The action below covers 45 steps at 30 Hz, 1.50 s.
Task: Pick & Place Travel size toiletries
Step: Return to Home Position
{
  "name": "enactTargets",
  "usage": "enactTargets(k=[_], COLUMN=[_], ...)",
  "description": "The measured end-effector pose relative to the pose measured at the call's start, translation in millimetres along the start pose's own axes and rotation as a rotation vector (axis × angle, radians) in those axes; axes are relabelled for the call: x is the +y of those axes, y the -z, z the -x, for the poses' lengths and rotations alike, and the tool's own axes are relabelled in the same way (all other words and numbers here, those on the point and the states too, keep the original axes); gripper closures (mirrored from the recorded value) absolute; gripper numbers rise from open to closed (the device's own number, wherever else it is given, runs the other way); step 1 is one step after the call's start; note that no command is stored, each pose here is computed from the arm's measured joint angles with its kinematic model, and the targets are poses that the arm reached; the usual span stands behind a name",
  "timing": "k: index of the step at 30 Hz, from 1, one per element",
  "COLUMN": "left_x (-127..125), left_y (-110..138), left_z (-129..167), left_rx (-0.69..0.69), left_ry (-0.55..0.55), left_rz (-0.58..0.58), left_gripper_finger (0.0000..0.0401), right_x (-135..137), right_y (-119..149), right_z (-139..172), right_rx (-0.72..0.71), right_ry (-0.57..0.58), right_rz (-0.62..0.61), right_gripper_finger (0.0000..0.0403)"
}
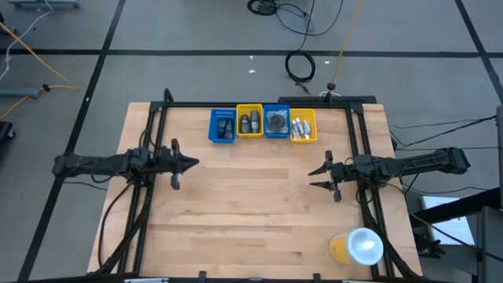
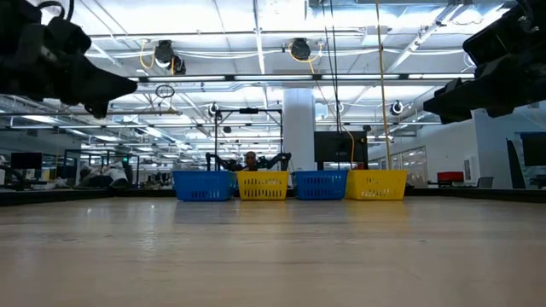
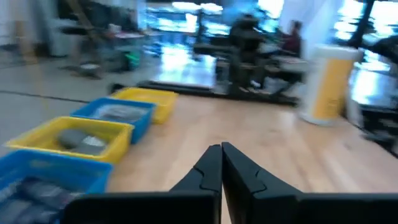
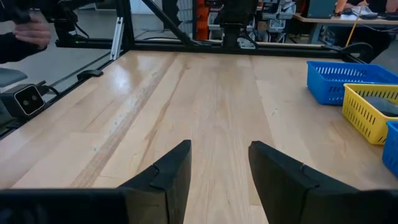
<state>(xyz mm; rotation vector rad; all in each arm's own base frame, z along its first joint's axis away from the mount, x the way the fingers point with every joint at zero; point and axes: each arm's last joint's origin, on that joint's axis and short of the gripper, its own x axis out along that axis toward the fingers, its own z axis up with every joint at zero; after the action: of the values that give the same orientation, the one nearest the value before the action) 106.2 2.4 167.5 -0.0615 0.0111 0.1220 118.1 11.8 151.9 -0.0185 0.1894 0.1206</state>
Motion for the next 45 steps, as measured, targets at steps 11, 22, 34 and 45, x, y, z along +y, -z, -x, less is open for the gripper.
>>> enactTargets(k=[11, 22, 34, 45], left_x=[2.7, -2.7, -7.4, -7.5], left_y=[4.0, 1.5, -1.1, -1.6], left_z=[3.3, 6.9, 10.4, 8.4], left_rx=[0.049, 0.02, -0.022, -0.035], left_ry=[0.054, 0.119, 0.17, 0.164], left_rz=[-0.018, 0.023, -0.038, -0.054], left_gripper_finger=[0.0382, 0.039, 0.0386, 0.0381], right_x=[0.0, 0.0, 0.0, 0.0], right_y=[0.0, 0.0, 0.0, 0.0], right_z=[0.0, 0.0, 0.0, 0.0], right_rx=[0.0, 0.0, 0.001, 0.0], right_ry=[0.0, 0.0, 0.0, 0.0], right_rz=[0.0, 0.0, 0.0, 0.0], right_gripper_finger=[0.0249, 0.0251, 0.0249, 0.0249])
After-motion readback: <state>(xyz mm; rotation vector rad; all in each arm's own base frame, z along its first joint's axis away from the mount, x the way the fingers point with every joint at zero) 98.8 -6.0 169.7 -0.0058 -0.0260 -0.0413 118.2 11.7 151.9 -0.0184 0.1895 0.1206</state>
